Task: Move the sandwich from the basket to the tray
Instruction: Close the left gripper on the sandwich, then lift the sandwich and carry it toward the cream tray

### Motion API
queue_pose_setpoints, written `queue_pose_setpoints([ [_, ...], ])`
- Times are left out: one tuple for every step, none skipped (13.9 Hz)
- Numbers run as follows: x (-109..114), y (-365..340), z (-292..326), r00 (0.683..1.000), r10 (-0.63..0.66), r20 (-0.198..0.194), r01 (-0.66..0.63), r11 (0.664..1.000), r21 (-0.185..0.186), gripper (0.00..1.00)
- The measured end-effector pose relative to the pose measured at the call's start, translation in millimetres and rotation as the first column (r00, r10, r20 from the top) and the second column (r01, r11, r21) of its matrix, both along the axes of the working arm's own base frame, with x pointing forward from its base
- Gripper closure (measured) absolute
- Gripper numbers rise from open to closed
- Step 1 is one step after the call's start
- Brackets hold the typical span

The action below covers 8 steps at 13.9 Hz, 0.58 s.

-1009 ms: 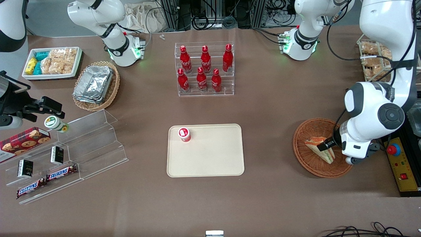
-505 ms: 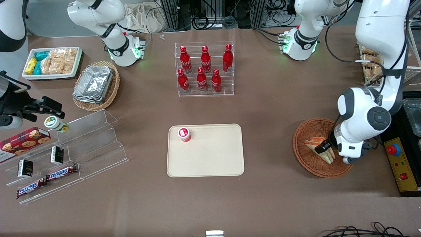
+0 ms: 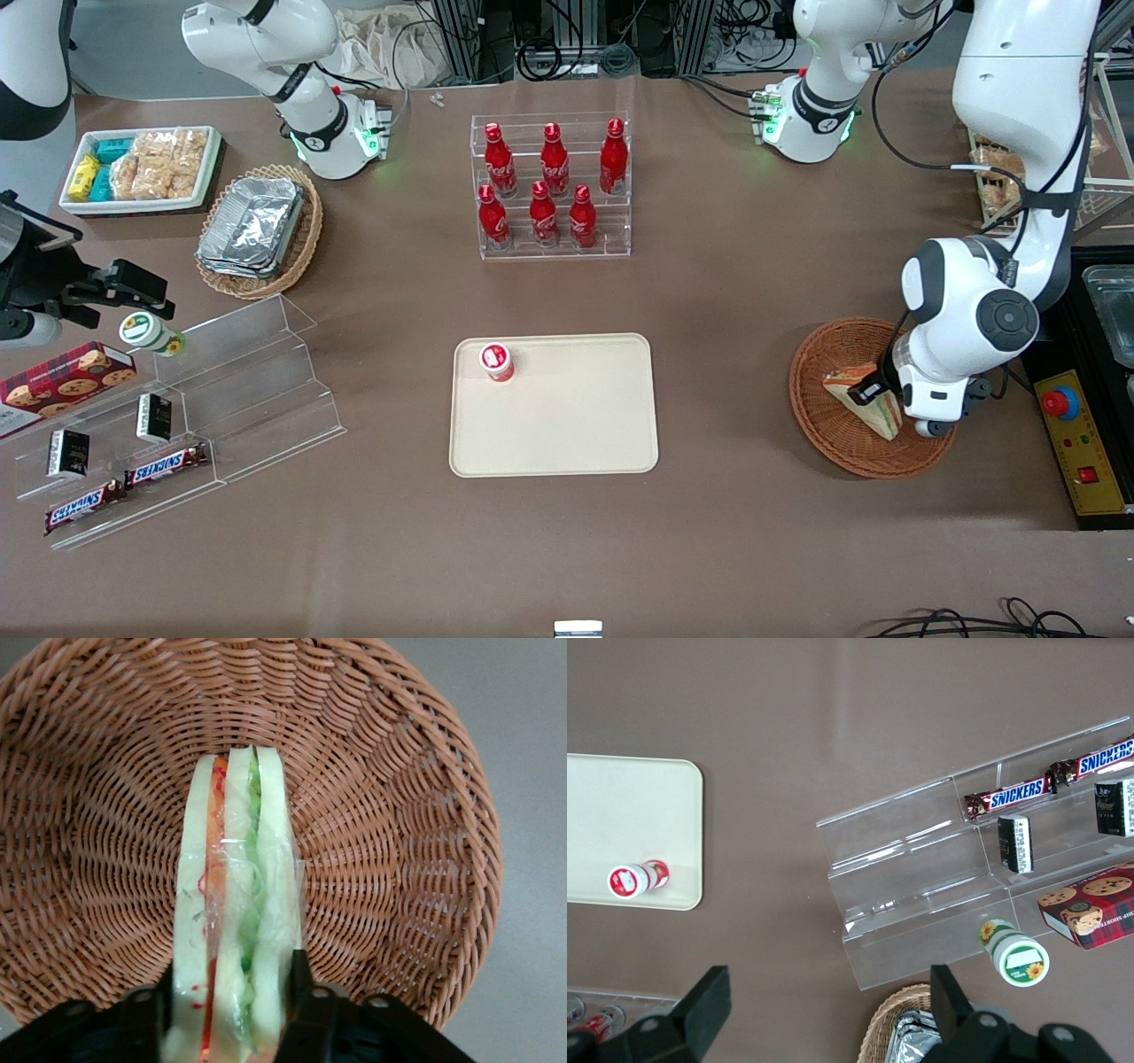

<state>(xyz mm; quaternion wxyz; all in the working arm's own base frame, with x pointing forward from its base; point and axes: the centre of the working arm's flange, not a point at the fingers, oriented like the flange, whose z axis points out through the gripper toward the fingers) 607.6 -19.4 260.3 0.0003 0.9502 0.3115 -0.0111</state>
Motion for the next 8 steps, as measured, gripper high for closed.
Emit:
queue_pose_setpoints([
  [0.2,3.2,2.8,1.0,0.006,0.002,-0.006,1.0,0.0,0.64],
  [0.1,6.9,7.6,1.0,0.012,0.0,-0.012,1.0,0.001,0.73],
  [-0.2,8.9,16.6,1.0,0.015,-0.006,-0.015,1.0,0.001,0.76],
  [-0.4,8.2,32.4,1.0,0.015,-0.017,-0.015,1.0,0.002,0.77],
  [-0.1,5.8,55.7,0.999,0.014,-0.033,-0.014,1.0,0.003,0.77],
  [0.0,3.3,84.2,0.999,0.012,-0.052,-0.011,1.0,0.005,0.77],
  [-0.4,1.6,116.6,0.997,0.008,-0.071,-0.008,1.0,0.006,0.77],
  [-1.0,0.1,151.3,0.996,0.006,-0.084,-0.005,1.0,0.007,0.79],
])
